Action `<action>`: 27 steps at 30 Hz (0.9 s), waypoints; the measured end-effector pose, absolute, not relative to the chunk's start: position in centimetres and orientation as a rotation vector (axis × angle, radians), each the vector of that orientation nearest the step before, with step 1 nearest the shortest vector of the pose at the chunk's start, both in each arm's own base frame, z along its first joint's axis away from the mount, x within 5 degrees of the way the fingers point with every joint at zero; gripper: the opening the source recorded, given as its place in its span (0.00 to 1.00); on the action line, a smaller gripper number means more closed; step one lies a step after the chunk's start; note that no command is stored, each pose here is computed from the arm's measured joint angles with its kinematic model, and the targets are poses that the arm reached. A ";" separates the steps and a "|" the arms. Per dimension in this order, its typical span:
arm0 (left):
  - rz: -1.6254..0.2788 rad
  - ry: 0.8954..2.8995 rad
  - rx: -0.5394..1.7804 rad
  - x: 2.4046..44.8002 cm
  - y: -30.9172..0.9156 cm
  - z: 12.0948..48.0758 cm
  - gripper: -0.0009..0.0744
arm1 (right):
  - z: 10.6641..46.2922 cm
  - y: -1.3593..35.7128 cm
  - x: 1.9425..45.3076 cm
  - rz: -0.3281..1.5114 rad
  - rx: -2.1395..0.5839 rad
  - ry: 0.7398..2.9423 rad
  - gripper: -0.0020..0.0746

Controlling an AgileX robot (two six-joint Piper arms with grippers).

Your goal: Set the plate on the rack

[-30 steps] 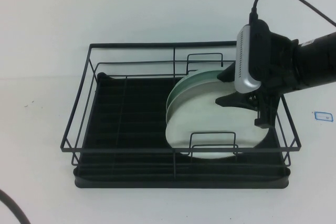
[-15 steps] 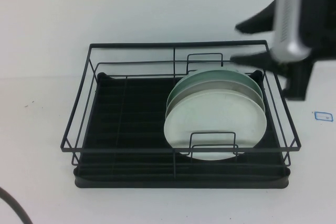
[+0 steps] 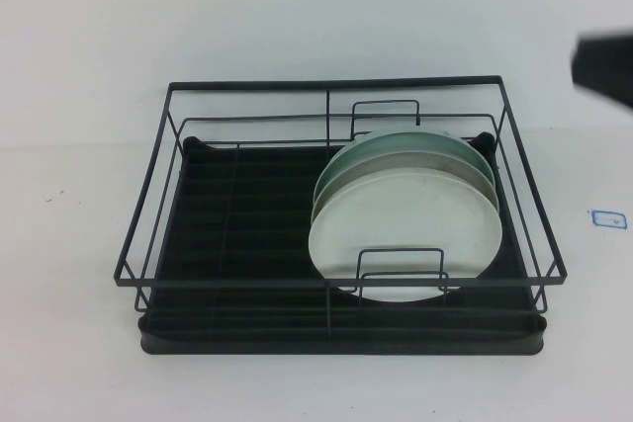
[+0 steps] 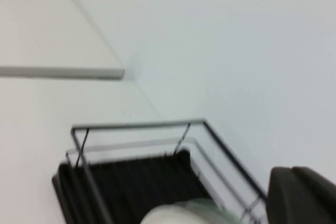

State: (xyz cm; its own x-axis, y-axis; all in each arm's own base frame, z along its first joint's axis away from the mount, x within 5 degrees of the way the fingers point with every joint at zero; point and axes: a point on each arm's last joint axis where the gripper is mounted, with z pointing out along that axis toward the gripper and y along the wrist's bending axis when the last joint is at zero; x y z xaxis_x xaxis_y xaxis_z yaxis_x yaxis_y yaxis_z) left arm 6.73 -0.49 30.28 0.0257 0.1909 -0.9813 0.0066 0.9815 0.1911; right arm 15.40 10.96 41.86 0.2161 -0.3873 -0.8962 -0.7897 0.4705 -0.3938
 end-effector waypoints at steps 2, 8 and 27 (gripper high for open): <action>0.141 1.511 0.143 6.6 -0.4 30.4 0.01 | 39.8 10.3 14.5 0.366 -1.096 1.436 0.05; 0.170 1.493 0.187 6.6 -0.5 30.5 0.01 | 32.6 8.0 12.3 0.272 -0.945 1.565 0.05; 0.161 1.490 0.176 6.6 -0.5 30.6 0.01 | 25.7 5.6 10.6 0.145 -0.778 1.683 0.05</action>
